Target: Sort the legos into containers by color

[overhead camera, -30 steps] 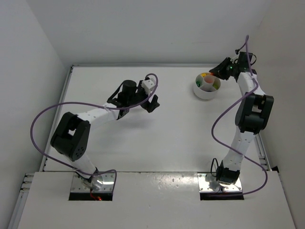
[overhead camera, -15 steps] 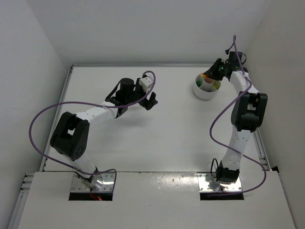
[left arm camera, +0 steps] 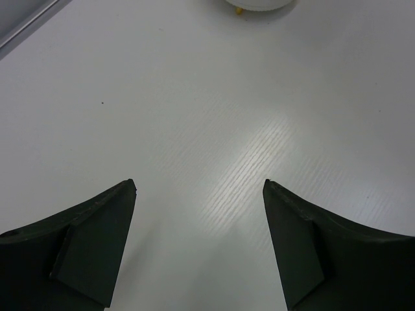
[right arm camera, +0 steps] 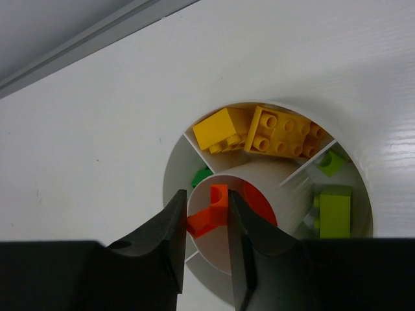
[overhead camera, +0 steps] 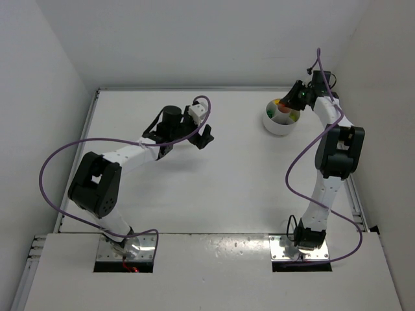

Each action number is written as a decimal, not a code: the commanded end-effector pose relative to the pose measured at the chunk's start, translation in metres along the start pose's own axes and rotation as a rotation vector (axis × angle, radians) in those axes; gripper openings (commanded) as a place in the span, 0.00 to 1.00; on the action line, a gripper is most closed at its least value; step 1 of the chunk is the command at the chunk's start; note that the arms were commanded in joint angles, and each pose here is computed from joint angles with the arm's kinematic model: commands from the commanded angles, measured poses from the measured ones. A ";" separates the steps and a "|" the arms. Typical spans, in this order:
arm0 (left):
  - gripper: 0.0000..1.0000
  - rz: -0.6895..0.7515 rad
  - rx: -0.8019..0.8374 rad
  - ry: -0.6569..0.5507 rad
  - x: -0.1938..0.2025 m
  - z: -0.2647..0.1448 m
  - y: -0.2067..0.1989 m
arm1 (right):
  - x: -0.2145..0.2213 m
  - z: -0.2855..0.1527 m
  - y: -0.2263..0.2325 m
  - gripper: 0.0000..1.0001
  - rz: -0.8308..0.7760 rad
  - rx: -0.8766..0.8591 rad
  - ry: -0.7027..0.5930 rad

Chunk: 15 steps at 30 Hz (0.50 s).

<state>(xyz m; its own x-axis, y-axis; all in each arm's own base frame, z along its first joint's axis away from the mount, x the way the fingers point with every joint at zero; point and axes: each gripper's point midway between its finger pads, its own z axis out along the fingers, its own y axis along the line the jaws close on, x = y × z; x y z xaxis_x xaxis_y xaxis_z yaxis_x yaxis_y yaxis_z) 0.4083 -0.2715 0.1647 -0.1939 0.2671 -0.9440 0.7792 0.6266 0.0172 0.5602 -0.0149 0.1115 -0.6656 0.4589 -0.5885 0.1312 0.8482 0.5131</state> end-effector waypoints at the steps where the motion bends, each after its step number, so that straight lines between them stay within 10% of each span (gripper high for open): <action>1: 0.85 0.018 0.002 -0.054 -0.022 0.001 0.006 | -0.027 -0.022 0.017 0.28 -0.064 -0.020 -0.077; 15: 0.85 0.009 0.003 -0.054 -0.022 0.001 0.006 | -0.036 -0.034 0.027 0.47 -0.087 -0.039 -0.101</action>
<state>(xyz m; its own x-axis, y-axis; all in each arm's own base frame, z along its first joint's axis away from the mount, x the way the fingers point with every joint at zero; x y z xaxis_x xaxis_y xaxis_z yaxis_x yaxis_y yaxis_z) 0.4075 -0.2712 0.1633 -0.2002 0.2694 -0.9420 0.7793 0.6265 0.0135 0.5591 -0.0159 0.1113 -0.6701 0.4403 -0.5976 0.1197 0.8586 0.4985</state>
